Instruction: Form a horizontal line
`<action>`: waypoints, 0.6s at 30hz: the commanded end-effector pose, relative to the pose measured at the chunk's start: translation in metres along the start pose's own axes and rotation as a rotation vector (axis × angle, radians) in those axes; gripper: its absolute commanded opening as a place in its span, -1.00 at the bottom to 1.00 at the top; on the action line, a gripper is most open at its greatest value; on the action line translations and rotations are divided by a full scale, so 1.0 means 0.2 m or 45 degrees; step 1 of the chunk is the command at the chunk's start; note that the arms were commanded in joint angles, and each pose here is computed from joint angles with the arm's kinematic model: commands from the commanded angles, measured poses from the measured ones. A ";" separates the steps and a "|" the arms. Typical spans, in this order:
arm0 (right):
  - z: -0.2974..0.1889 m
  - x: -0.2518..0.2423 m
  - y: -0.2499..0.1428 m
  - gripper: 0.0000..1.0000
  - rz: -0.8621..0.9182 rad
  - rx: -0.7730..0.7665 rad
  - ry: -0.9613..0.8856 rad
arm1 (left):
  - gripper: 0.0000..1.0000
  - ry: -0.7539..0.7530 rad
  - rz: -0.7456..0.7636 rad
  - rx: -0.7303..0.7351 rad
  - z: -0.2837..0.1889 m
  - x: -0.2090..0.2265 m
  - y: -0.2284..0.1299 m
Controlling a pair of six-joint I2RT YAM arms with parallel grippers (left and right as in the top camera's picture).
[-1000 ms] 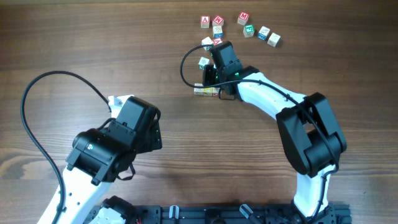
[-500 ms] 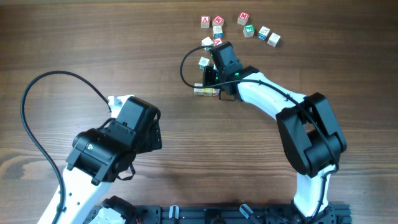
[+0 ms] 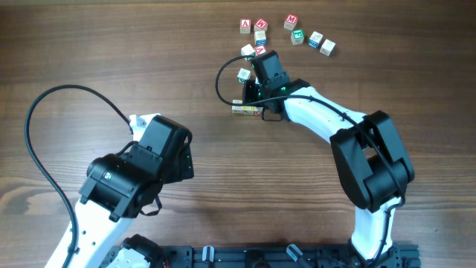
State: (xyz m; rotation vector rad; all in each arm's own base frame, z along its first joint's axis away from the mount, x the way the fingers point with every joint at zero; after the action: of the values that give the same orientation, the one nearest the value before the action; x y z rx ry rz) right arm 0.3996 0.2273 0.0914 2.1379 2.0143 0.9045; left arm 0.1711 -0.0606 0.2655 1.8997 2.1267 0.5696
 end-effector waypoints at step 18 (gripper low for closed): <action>0.02 0.01 0.00 -0.91 -0.015 0.015 0.013 | 1.00 0.000 -0.018 0.000 0.00 0.00 0.00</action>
State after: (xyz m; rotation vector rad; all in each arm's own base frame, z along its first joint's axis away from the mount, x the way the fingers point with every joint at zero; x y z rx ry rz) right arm 0.3987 0.2279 0.0911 2.1428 2.0257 0.9067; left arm 0.1711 -0.0606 0.2655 1.8997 2.1267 0.5696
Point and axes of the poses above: each gripper's point midway between its finger pads, its own z axis out along the fingers, its own x axis along the line the jaws close on, y = z × x, the point moved 8 cm from there along -z, back along the fingers, and after that the axes turned 3 degrees about z, right-handed, at the moved point
